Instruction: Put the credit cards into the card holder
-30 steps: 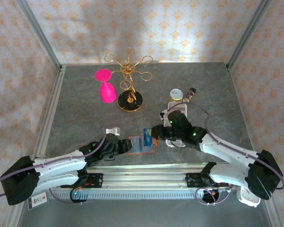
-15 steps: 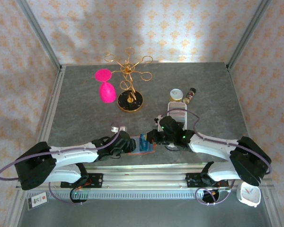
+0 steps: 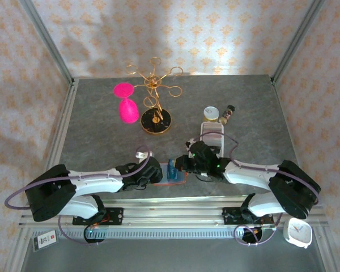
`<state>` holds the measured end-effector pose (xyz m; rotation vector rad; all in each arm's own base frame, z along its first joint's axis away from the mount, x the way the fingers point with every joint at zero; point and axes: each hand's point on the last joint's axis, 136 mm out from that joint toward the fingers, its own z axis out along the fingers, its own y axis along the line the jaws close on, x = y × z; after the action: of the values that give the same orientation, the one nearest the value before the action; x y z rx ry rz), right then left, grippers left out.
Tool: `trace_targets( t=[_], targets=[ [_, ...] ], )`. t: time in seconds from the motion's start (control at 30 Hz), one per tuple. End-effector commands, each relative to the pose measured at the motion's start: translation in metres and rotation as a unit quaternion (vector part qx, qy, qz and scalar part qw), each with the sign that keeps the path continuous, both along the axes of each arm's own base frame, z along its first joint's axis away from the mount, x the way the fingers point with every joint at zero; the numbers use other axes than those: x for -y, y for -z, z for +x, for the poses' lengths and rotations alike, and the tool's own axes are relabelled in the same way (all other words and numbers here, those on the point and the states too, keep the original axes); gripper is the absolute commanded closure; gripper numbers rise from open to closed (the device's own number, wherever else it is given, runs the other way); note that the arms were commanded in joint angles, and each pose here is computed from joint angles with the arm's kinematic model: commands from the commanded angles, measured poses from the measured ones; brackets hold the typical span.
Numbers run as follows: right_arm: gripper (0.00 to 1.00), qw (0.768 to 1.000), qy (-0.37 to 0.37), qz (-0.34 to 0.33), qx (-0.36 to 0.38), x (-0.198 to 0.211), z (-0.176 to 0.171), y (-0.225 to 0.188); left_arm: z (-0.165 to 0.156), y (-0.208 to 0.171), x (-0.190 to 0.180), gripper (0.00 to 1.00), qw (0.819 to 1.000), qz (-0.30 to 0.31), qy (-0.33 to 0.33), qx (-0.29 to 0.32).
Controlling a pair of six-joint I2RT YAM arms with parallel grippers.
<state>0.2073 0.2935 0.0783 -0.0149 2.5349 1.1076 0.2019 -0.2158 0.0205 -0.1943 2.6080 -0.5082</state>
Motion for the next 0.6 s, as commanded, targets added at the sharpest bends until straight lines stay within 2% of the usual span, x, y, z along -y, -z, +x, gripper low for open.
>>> trace_targets(
  t=[0.0, 0.2, 0.57],
  targets=[
    [1.00, 1.000, 0.026, -0.006, 0.014, 0.0048, 0.0069, 0.0036, -0.0081, 0.0136, -0.0135, 0.65, 0.999, 0.041, 0.003, -0.014],
    [1.00, 0.999, 0.040, -0.002, 0.018, 0.0068, 0.0100, 0.0030, -0.0114, 0.0173, -0.0165, 0.71, 0.999, 0.040, 0.001, -0.019],
    [1.00, 0.999, 0.046, 0.011, 0.014, 0.0028, 0.0124, 0.0049, -0.0126, 0.0197, -0.0155, 0.74, 0.999, 0.036, 0.003, -0.020]
  ],
)
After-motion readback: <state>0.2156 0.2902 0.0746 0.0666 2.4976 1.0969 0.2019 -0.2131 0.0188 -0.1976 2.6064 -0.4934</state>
